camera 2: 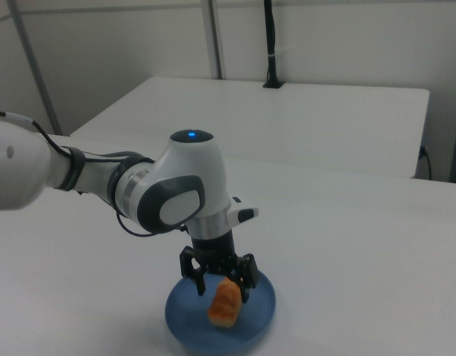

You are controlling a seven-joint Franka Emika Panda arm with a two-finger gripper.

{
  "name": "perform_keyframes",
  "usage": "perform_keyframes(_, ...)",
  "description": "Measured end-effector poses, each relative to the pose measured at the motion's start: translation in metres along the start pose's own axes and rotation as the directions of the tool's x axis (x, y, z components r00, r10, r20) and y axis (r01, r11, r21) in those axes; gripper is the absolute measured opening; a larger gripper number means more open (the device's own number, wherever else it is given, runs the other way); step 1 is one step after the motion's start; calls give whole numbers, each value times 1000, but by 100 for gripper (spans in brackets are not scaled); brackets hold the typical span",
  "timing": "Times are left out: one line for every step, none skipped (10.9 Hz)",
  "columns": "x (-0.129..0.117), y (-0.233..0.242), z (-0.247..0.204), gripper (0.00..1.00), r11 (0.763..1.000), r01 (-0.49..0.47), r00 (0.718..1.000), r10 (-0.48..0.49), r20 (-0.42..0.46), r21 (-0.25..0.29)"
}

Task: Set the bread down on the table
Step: 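Close the gripper around the orange bread roll on the plate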

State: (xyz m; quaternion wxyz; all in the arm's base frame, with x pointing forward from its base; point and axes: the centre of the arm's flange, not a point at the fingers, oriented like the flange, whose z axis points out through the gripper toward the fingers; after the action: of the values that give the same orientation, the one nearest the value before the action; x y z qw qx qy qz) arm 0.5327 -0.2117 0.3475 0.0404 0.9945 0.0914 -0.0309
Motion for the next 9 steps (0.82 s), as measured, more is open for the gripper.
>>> perform_keyframes(1,0,8,100,1000,1,1000,-1,2,-1)
perform_keyframes(2,0,13,100,1000,2,1000,-2,3,-2)
perform_keyframes(3,-1,18,98,1000,3,1000,-3,9,0)
perform_keyframes(3,-1,22,97,1000,4,1000,-4,16,2)
perform_keyframes(3,0,24,86,1000,3,1000,-3,20,4)
perform_keyframes(2,0,25,71,1000,2,1000,-2,22,5)
perform_keyframes(2,1,26,71,1000,0,1000,0,22,5)
perform_keyframes(2,2,25,58,1000,-1,1000,1,21,4)
perform_keyframes(2,2,25,56,1000,-1,1000,1,20,4)
